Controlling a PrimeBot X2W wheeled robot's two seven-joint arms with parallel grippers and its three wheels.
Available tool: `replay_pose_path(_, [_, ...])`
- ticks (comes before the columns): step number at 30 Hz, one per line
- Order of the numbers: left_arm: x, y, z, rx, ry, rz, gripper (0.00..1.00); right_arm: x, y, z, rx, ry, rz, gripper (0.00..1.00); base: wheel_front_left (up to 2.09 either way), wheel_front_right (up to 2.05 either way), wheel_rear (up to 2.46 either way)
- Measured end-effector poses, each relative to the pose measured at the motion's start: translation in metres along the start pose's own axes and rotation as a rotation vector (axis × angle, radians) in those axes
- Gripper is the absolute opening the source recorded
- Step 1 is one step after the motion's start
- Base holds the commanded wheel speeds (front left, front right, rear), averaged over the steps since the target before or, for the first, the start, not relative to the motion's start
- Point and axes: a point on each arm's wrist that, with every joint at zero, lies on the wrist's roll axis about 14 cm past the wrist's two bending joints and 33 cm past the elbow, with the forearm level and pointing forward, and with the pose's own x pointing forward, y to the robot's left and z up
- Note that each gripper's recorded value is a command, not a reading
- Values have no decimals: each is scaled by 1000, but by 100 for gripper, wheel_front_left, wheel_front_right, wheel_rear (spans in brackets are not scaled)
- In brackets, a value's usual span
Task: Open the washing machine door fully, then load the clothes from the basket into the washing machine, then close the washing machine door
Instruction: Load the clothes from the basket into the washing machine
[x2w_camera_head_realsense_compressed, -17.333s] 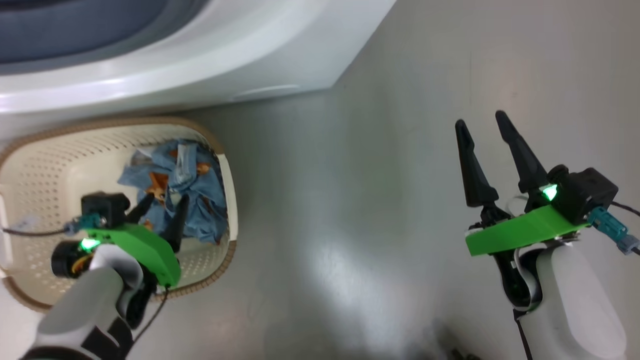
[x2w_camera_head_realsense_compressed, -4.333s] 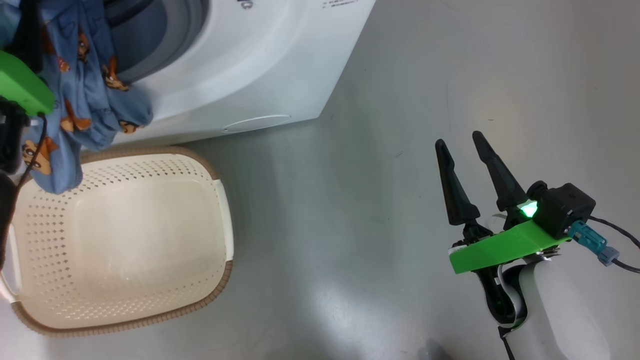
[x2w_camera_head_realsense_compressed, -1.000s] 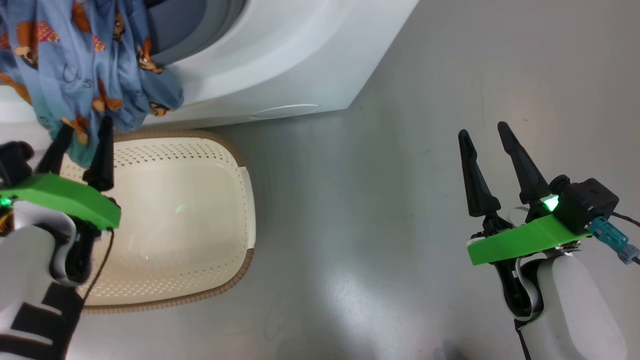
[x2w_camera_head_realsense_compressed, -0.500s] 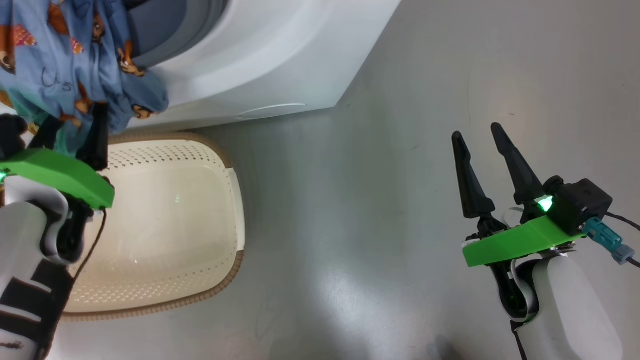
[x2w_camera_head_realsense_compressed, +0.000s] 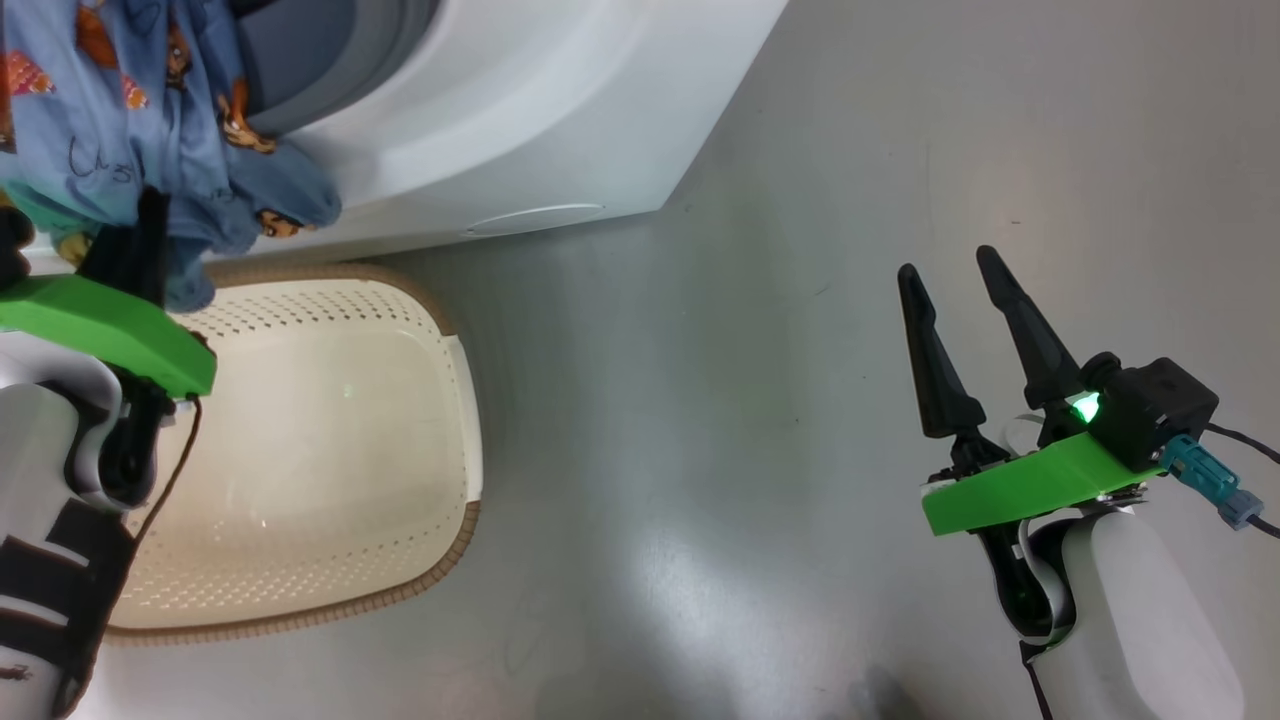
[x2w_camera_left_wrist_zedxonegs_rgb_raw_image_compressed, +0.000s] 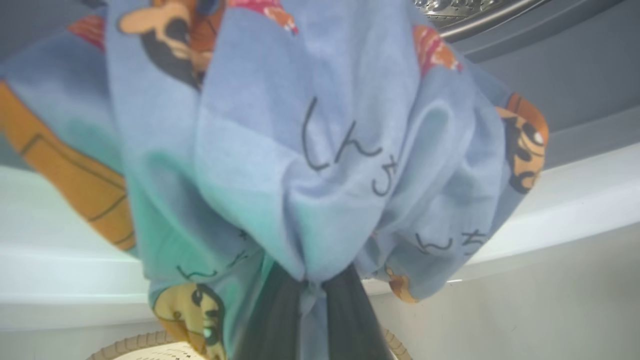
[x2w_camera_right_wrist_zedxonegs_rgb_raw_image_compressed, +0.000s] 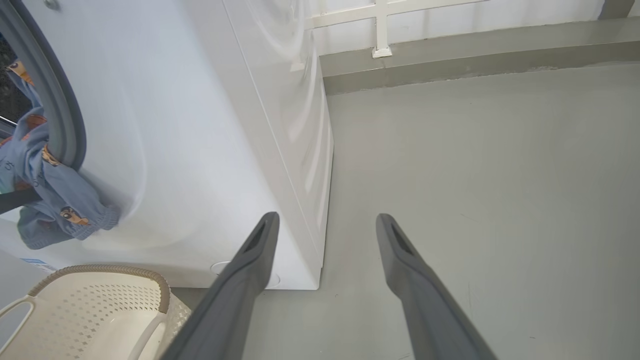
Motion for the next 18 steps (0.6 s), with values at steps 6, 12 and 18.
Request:
replay_pose_path(6, [-4, -3, 7, -7, -21, -9, 0, 2, 1, 2, -1, -8, 2, 100, 0, 0, 0])
replay_pose_path(12, [-16, -9, 12, -30, -52, -29, 0, 5, 5, 4, 5, -17, 11, 100, 0, 0, 0])
replay_pose_path(18, [-24, -16, 41, -77, -158, -53, 0, 7, 8, 4, 11, -21, 18, 100, 0, 0, 0])
